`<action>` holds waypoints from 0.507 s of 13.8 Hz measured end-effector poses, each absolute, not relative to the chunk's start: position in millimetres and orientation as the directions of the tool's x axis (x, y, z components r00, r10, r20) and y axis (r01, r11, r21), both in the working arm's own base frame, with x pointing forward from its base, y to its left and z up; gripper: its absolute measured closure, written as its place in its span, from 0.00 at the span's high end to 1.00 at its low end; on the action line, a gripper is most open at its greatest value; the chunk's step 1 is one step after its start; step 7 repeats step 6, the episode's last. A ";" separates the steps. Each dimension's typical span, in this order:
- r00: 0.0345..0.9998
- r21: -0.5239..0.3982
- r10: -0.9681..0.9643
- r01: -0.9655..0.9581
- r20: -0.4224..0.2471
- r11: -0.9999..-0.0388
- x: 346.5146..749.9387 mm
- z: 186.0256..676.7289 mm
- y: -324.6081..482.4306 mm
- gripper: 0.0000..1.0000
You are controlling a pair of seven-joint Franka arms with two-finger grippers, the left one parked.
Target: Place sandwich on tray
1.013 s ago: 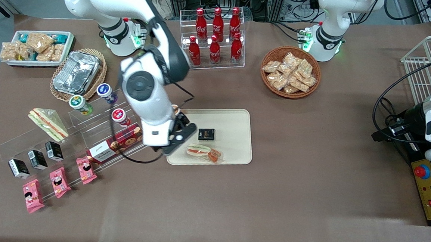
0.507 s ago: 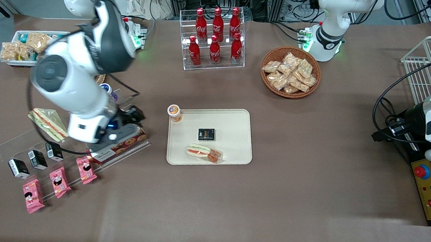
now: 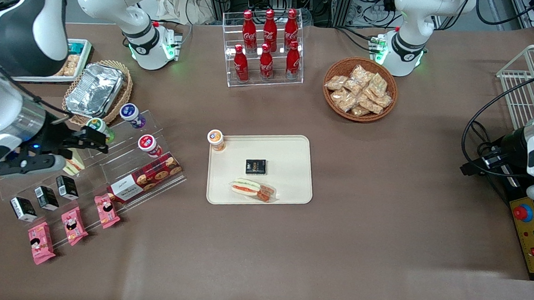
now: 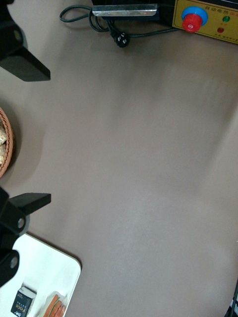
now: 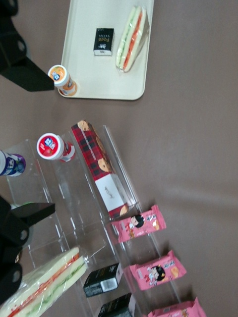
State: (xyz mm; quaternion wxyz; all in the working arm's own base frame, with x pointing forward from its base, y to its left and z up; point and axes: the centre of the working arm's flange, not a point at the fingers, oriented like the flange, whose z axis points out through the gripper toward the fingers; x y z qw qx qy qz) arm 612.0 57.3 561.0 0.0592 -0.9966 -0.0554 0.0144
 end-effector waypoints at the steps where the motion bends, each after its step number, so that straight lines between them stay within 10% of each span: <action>1: 0.994 -0.119 0.106 0.102 -0.027 -0.988 613.0 558.5 52.2 1.00; 7: 0.988 -0.103 0.146 0.139 -0.059 -0.985 618.7 541.4 62.6 1.00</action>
